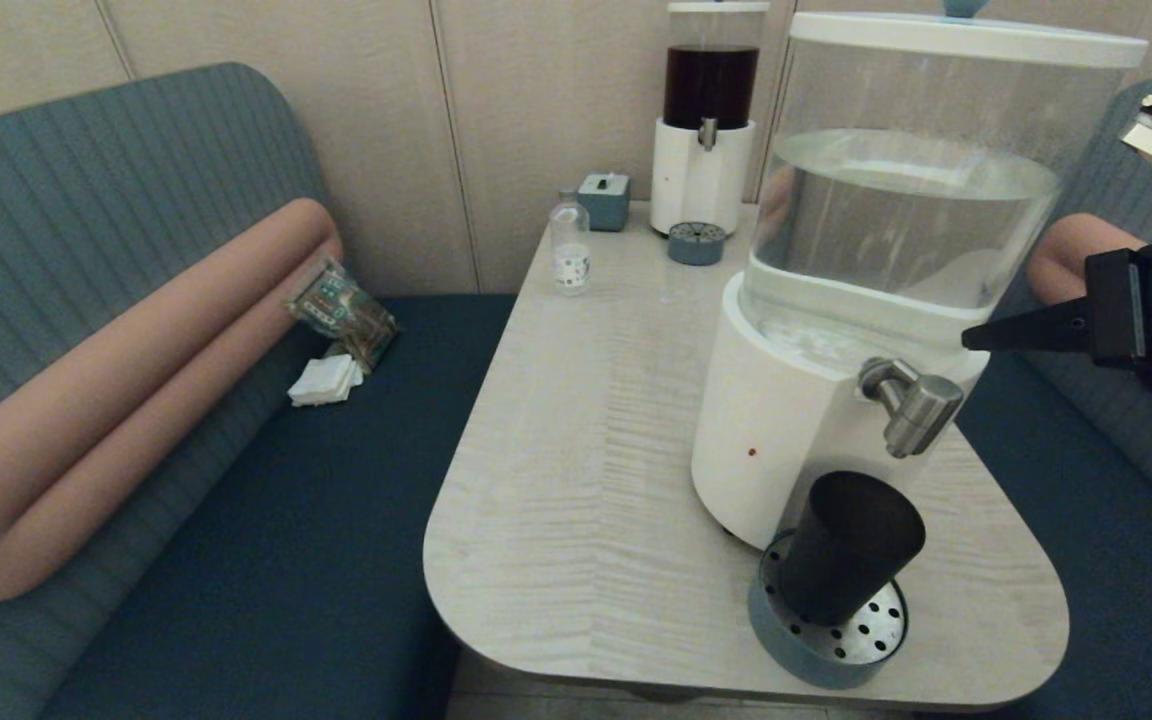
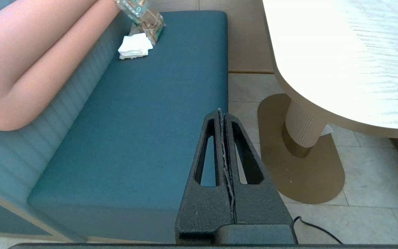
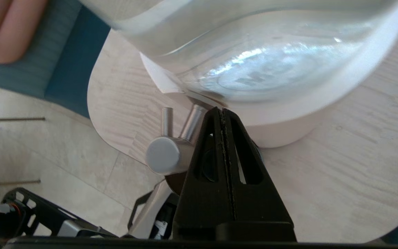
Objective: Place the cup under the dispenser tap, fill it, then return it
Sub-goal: Turn on the faucet
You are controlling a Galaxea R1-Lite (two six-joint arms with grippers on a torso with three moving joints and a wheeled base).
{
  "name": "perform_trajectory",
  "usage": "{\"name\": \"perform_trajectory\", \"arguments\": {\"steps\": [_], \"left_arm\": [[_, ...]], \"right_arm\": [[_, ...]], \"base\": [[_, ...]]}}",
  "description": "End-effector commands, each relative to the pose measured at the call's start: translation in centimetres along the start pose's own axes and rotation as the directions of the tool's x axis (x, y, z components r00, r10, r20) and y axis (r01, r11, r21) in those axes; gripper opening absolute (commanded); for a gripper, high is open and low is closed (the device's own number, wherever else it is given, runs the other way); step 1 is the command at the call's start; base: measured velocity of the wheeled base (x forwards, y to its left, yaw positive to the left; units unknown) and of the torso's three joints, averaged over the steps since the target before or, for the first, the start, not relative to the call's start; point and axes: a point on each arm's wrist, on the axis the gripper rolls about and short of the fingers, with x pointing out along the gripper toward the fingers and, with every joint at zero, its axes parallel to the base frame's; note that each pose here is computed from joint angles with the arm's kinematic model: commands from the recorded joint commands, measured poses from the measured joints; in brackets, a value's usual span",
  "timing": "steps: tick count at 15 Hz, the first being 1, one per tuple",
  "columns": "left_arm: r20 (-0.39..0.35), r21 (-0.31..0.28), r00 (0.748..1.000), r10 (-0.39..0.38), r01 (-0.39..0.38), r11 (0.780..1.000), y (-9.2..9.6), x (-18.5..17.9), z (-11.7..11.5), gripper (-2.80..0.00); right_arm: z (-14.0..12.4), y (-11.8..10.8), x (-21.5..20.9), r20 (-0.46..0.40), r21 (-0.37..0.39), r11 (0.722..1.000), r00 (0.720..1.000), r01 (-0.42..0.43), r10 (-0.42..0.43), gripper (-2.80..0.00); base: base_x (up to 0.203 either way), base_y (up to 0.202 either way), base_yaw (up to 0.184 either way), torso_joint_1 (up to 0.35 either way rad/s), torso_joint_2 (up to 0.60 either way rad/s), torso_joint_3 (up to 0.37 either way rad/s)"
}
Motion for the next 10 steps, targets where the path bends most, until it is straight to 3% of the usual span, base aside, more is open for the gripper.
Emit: {"name": "perform_trajectory", "arguments": {"steps": [1, 10], "left_arm": [[-0.002, 0.000, 1.000, 0.001, -0.001, 1.000, 0.0, 0.0, 0.0, -2.80], [-0.002, 0.000, 1.000, 0.001, -0.001, 1.000, 0.0, 0.0, 0.0, -2.80]], "right_arm": [[-0.1, 0.3, 0.6, -0.023, -0.040, 0.999, 1.000, -0.017, 0.016, -2.80], [-0.4, 1.5, 1.8, -0.066, -0.099, 0.994, 0.997, -0.035, 0.029, -2.80]], "base": [[0.000, 0.000, 0.000, 0.000, 0.00, 0.000], [0.000, 0.000, 0.000, 0.000, 0.00, 0.000]]}}
